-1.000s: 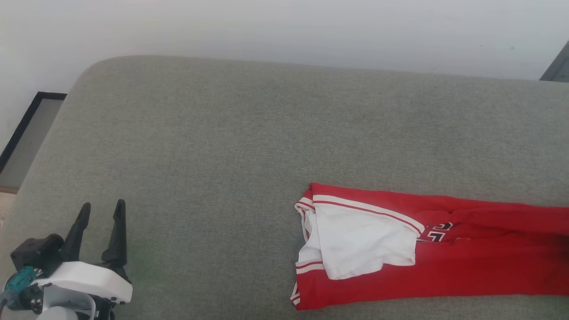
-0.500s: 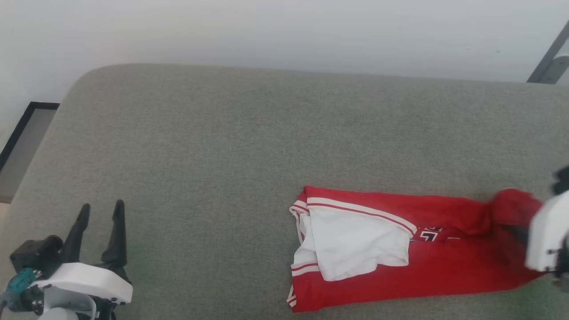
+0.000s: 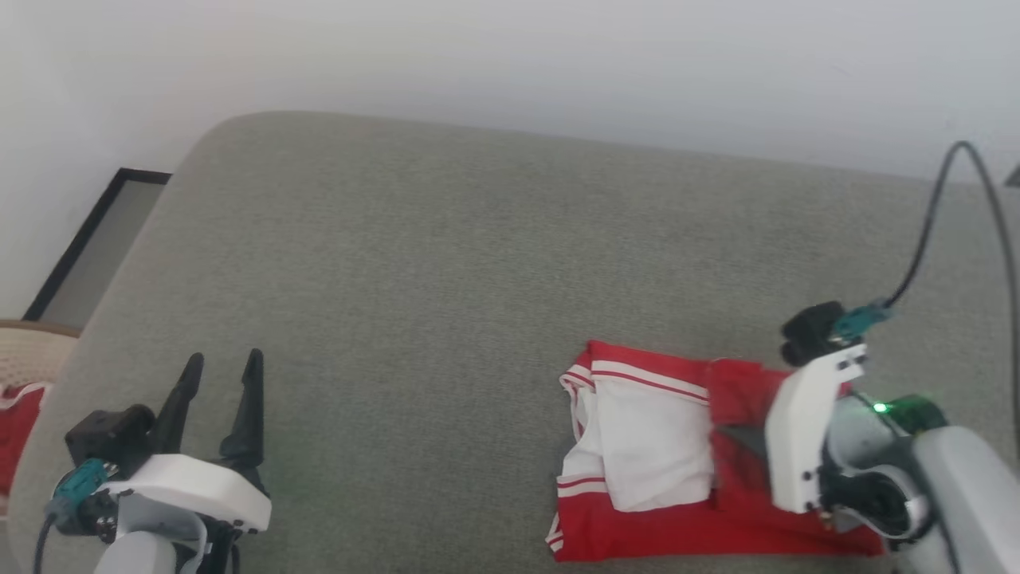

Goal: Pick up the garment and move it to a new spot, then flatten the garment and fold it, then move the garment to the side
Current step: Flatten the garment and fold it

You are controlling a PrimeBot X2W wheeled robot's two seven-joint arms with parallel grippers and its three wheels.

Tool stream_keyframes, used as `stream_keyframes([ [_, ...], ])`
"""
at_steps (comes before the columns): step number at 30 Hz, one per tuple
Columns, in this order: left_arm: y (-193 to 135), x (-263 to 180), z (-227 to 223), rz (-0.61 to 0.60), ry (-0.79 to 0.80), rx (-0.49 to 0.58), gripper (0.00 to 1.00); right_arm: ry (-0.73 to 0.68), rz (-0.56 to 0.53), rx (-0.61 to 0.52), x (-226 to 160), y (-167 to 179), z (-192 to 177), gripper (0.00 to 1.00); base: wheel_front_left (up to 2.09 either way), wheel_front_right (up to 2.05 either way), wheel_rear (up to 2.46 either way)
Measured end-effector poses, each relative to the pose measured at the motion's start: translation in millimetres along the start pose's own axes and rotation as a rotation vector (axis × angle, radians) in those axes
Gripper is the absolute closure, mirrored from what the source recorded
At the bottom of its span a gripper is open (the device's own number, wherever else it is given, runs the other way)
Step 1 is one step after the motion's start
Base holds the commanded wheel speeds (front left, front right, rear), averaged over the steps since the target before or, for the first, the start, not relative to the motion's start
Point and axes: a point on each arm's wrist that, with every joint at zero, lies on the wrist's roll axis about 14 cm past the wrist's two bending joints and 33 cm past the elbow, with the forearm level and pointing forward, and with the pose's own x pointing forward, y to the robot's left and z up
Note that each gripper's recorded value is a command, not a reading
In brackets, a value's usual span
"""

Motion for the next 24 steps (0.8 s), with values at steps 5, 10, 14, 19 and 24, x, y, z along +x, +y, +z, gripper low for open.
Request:
stream_keyframes([
  [5,3.1,-5.0,1.4,0.011,-0.002,-0.004,0.00,0.037,0.069,-0.053,21.7,30.9,-2.3,1.00,0.00,0.00,0.00],
  [10,10.8,-9.8,4.9,0.030,-0.009,-0.001,0.00,0.059,0.103,-0.090,35.5,47.9,-2.9,1.00,0.00,0.00,0.00],
  [14,12.4,-11.7,4.6,0.034,-0.008,-0.003,0.00,0.065,0.099,-0.103,42.8,49.0,-3.9,0.19,0.00,0.00,0.00],
  [19,13.1,-10.4,6.4,0.037,-0.015,-0.015,0.00,0.048,0.110,-0.105,41.9,53.4,2.1,0.00,0.00,0.00,0.00],
  [24,10.5,-7.2,8.6,0.027,-0.023,-0.021,0.00,-0.016,0.112,-0.114,26.9,52.0,15.5,0.00,0.00,0.00,0.00],
])
